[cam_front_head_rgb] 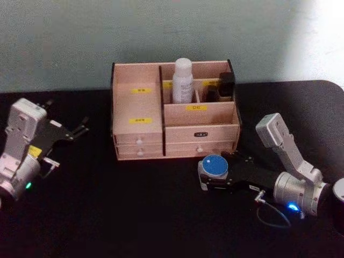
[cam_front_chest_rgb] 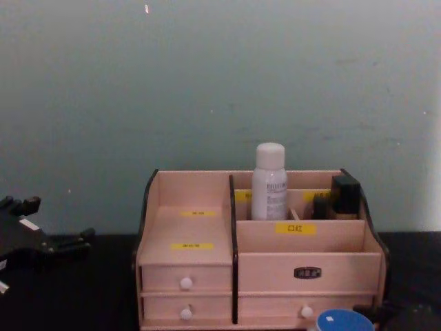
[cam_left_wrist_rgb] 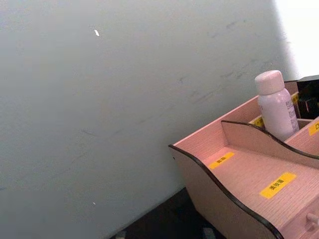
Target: Pick up the facial cleanser and watermelon frost from the table and place them into the tiered storage box.
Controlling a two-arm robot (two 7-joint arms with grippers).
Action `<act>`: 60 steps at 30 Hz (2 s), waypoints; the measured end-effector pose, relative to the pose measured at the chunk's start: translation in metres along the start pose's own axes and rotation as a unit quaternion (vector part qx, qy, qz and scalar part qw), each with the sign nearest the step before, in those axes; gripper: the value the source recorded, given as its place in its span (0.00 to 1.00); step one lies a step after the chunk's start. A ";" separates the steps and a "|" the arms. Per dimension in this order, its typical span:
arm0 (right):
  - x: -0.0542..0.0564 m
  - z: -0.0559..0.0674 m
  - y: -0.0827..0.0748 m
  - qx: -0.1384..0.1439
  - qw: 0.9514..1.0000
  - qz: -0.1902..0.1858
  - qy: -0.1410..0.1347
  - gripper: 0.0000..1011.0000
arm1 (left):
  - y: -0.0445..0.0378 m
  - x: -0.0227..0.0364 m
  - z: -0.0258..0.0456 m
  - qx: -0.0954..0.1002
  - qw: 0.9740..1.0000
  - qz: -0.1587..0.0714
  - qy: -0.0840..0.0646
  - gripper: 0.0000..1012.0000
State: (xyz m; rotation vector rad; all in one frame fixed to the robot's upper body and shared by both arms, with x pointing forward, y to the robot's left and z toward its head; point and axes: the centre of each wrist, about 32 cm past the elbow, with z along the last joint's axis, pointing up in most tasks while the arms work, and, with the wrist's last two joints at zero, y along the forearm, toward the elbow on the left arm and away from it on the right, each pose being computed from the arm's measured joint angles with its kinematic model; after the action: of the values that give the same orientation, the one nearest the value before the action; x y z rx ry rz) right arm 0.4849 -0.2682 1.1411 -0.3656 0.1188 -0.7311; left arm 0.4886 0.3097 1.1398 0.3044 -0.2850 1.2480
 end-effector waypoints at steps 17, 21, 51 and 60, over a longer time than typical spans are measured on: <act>0.000 0.000 0.000 0.001 1.000 0.000 0.001 0.71 | 0.0000 0.0000 0.0000 0.000 1.000 0.000 0.000 0.99; 0.000 0.000 0.000 0.001 1.000 0.000 0.001 0.71 | 0.0000 0.0000 0.0000 0.000 1.000 0.000 0.000 0.99; -0.003 0.047 -0.016 0.061 0.997 0.035 -0.037 0.71 | 0.0000 0.0000 0.0000 0.000 1.000 0.000 0.000 0.99; 0.005 0.068 0.003 0.076 0.995 0.035 -0.053 0.71 | 0.0000 0.0000 0.0000 0.000 1.000 0.000 0.000 0.99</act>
State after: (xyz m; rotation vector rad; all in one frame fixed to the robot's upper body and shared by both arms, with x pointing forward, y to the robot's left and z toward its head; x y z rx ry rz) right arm 0.5067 -0.2504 1.2037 -0.2523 -0.0242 -0.6467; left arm 0.4886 0.3097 1.1398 0.3044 -0.2851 1.2480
